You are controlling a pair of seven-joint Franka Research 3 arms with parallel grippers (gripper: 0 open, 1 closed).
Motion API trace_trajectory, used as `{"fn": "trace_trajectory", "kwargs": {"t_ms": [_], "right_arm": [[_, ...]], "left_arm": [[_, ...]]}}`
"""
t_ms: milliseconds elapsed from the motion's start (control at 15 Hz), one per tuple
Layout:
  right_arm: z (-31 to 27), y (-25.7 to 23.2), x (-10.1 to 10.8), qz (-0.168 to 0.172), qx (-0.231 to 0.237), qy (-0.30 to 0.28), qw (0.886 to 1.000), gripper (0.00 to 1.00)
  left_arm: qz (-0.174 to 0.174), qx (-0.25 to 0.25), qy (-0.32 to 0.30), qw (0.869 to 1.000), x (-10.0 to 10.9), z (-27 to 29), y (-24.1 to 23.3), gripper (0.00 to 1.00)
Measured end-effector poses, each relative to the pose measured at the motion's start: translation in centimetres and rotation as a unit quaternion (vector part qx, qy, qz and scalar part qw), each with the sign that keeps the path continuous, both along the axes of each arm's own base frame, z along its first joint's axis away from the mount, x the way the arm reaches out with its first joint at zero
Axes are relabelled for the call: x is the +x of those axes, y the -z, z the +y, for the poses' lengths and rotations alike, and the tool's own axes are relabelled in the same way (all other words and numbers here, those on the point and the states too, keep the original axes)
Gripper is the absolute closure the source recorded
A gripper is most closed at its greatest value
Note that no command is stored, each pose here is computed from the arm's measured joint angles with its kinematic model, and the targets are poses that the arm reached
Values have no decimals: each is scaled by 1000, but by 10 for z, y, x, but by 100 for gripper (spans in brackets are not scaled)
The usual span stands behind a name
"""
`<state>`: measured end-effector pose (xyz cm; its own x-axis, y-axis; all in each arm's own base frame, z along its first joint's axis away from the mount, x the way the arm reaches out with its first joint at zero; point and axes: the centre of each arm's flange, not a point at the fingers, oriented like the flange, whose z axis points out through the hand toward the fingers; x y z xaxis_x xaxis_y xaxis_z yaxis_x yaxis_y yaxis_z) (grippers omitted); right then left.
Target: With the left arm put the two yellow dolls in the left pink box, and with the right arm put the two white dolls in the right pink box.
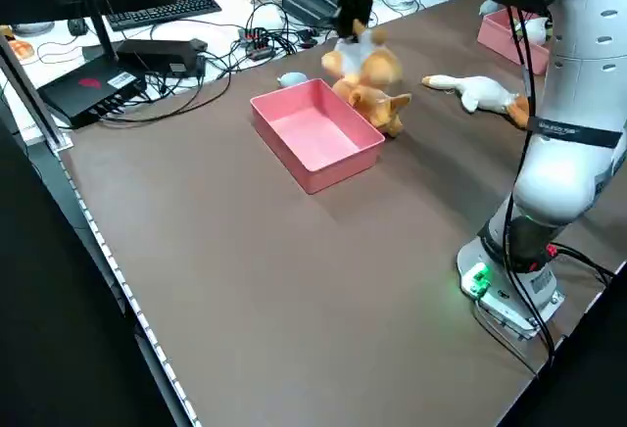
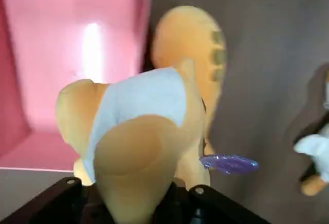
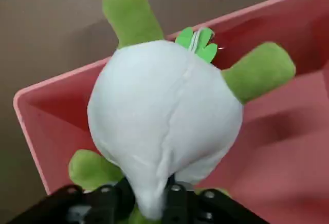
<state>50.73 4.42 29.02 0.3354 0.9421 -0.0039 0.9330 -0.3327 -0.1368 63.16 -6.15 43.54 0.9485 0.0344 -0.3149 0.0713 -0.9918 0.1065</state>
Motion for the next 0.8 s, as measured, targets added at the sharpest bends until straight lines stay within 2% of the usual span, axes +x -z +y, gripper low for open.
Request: {"fn": "trace_trajectory", "kwargs": {"t_ms": [200,400,467,533,800], "right_arm": [[-4,-1,-1,-1,0,2,1000,56],[-8,-4,-3,9,0,5,1000,27],[-10,-17,-2,16,0,7,1000,9],[-10,-27,0,16,1,6,1000,1],[9,-72,9,23,0,24,999,0]], "left_arm": [[-3,23,39,999,1,51,6,92],[0,22,66,998,0,72,12,92],[9,34,88,996,0,85,22,92],[16,51,104,993,1,93,30,92],[43,70,154,985,4,106,61,92]]}}
